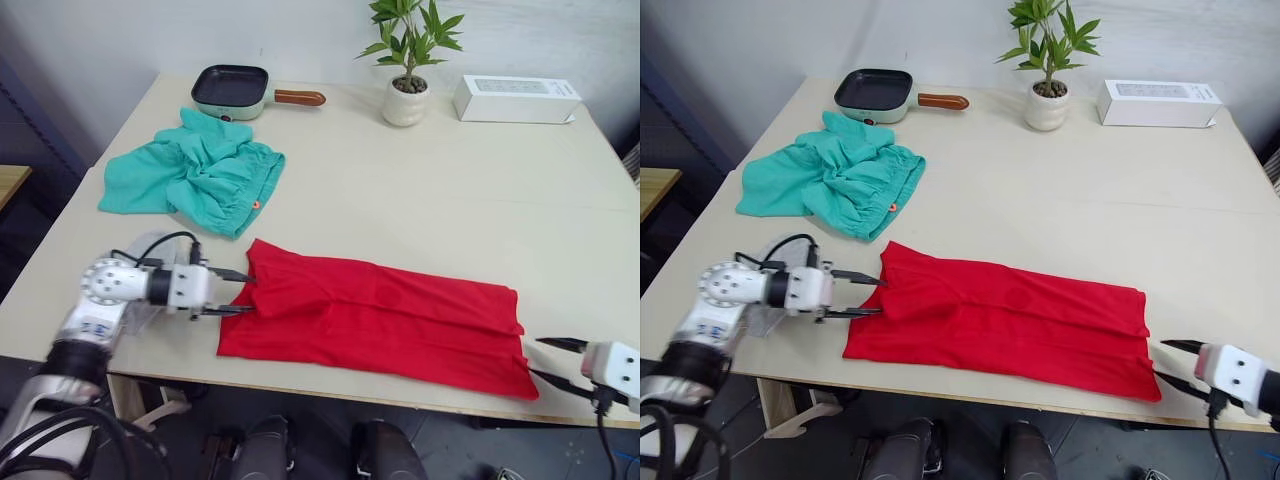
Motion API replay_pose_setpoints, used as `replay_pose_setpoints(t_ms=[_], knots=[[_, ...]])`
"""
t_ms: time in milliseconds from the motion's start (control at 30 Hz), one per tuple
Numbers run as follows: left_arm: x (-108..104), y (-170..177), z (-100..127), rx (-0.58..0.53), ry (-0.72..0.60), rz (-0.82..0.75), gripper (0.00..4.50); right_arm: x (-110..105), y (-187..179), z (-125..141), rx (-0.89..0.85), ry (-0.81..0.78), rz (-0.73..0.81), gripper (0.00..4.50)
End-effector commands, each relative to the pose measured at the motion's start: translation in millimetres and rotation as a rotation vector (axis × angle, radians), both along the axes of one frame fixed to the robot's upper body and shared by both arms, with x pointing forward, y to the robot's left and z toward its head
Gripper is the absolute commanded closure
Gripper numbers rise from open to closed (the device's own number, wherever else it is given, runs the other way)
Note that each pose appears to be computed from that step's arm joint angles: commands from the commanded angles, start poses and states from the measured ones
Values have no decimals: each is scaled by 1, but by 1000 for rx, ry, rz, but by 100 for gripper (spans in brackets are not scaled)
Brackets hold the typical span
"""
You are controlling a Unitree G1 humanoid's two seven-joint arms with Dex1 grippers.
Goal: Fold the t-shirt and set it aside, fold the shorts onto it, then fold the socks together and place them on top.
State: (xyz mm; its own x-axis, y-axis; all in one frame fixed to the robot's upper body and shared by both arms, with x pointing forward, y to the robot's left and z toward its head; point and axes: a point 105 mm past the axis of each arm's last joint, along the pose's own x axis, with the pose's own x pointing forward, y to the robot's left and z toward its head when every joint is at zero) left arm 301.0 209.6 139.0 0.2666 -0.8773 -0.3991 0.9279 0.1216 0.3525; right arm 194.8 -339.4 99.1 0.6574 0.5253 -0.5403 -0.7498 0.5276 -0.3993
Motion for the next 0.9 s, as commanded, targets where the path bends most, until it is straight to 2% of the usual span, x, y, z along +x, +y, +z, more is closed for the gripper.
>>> replay_pose_setpoints(t_ms=[33, 100, 133, 167, 267, 333, 400, 500, 567, 633, 700, 800, 900], knots=[[2, 1, 34, -223, 132, 96, 234, 7, 6, 35, 174, 19, -59, 132], [13, -3, 49, -350, 137, 158, 234, 14, 22, 49, 263, 19, -43, 132], [18, -10, 54, -402, 138, 175, 234, 18, 36, 51, 303, 29, -14, 175], [22, -21, 55, -424, 123, 171, 273, 23, 52, 51, 315, 31, 23, 202], [31, -52, 44, -398, 106, 182, 360, 37, 95, 47, 352, -8, 110, 306], [37, -76, 30, -373, 99, 195, 425, 53, 132, 45, 386, -96, 151, 379], [45, -92, 18, -368, 90, 236, 450, 67, 161, 40, 413, -169, 156, 448], [62, -104, 5, -386, 71, 374, 450, 80, 194, 19, 411, -206, 117, 448], [66, -112, -7, -381, 81, 436, 450, 92, 206, 3, 410, -254, 25, 448], [66, -114, -20, -340, 89, 482, 450, 102, 203, -6, 412, -298, -74, 448], [69, -105, -31, -313, 92, 563, 450, 109, 182, -13, 373, -344, -166, 448], [70, -92, -46, -263, 109, 639, 450, 115, 143, -16, 399, -374, -333, 448], [70, -79, -58, -220, 121, 674, 450, 112, 90, -24, 353, -374, -462, 448]])
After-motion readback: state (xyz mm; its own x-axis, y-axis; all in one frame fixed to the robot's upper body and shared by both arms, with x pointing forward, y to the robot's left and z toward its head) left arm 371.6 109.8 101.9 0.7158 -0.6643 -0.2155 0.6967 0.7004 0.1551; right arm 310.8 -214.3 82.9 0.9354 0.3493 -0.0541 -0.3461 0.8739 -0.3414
